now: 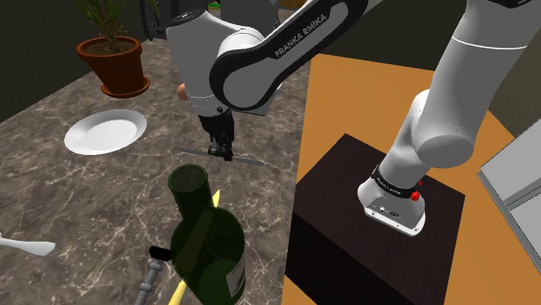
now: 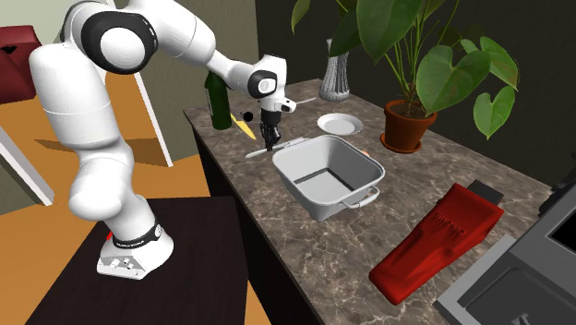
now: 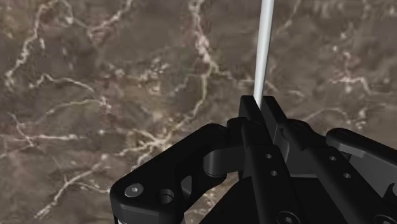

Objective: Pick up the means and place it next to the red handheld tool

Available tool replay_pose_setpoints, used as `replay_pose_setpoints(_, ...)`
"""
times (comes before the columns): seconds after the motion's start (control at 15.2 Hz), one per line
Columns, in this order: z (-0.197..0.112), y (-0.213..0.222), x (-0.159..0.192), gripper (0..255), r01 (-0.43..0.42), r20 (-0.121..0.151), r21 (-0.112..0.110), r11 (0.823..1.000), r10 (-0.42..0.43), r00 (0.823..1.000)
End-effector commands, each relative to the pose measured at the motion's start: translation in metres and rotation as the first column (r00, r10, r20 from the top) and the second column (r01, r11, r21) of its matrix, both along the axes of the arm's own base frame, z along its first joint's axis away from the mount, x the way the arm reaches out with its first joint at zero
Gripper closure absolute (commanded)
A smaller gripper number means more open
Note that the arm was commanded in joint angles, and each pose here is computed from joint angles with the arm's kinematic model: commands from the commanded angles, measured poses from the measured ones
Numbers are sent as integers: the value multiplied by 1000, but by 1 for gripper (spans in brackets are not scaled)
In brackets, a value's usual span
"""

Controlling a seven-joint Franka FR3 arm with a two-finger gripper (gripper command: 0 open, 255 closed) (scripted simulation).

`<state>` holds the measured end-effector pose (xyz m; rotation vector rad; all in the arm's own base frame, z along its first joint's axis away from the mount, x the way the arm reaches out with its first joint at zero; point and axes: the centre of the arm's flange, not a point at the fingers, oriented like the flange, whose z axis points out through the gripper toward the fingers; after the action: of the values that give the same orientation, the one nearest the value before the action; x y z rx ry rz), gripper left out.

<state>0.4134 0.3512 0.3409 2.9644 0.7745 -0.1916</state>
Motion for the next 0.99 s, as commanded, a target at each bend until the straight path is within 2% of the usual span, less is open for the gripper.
replay_pose_setpoints(0.0,0,0,0,255,0,0,0,1000,0,1000)
replay_pose_setpoints(0.92,74,0,0,255,0,0,0,1000,0,1000)
